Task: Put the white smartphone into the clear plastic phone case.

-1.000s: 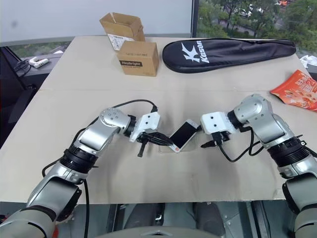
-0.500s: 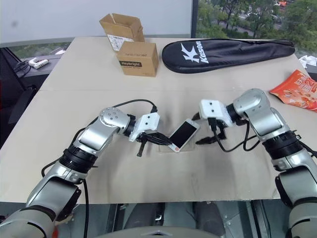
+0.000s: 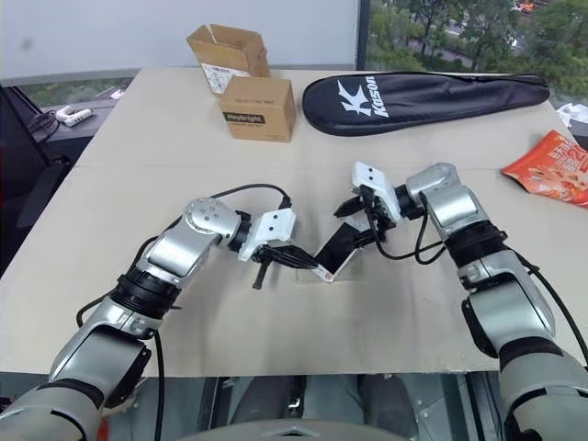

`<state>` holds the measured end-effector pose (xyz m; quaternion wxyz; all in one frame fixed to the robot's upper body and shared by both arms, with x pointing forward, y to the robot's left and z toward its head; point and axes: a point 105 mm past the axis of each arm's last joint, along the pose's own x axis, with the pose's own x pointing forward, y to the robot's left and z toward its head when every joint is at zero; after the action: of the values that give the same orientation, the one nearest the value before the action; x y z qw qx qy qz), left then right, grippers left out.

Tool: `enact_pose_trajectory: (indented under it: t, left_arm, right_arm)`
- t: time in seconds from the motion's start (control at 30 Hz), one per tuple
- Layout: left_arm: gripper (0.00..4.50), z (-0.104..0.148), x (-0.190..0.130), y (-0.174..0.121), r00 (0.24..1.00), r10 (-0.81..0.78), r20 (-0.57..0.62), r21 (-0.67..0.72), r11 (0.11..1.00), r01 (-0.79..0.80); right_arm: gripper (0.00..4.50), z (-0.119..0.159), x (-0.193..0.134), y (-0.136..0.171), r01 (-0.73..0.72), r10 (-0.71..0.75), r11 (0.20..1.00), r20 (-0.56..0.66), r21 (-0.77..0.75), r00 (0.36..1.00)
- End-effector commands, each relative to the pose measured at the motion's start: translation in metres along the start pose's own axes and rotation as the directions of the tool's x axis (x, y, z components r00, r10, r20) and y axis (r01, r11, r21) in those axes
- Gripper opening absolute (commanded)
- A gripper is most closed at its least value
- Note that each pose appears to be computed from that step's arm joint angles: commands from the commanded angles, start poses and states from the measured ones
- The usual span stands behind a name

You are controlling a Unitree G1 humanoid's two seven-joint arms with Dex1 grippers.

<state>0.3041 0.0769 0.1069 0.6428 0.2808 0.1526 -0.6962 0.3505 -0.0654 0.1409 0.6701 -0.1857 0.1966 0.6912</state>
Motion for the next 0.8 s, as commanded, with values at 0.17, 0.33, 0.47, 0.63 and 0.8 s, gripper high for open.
enact_pose_trajectory:
  t: [0.17,0.33,0.47,0.63,0.8]
  left_arm:
    - [0.0,-0.008,0.004,-0.002,0.999,-0.01,-0.03,-0.011,1.0,0.009]
    - [0.0,-0.008,0.003,-0.001,1.0,-0.006,-0.028,-0.003,1.0,0.006]
    - [0.0,-0.007,0.003,0.0,1.0,-0.005,-0.03,0.004,1.0,0.005]
    - [0.0,-0.007,0.003,0.003,0.999,-0.005,-0.033,0.012,1.0,0.005]
    - [0.0,-0.007,0.001,0.007,0.999,0.006,-0.042,0.021,1.0,-0.005]
  right_arm:
    - [4.45,-0.002,-0.004,0.0,-0.061,0.056,0.997,-0.088,-0.056,0.995]
    - [4.45,-0.02,-0.015,0.005,-0.085,0.08,0.996,-0.163,-0.028,0.983]
    - [4.45,-0.027,-0.023,0.008,-0.078,0.074,0.997,-0.175,-0.018,0.982]
    - [4.45,-0.031,-0.03,0.01,-0.062,0.058,0.998,-0.182,-0.016,0.981]
    - [4.45,-0.039,-0.037,0.017,-0.06,0.051,0.998,-0.212,-0.035,0.976]
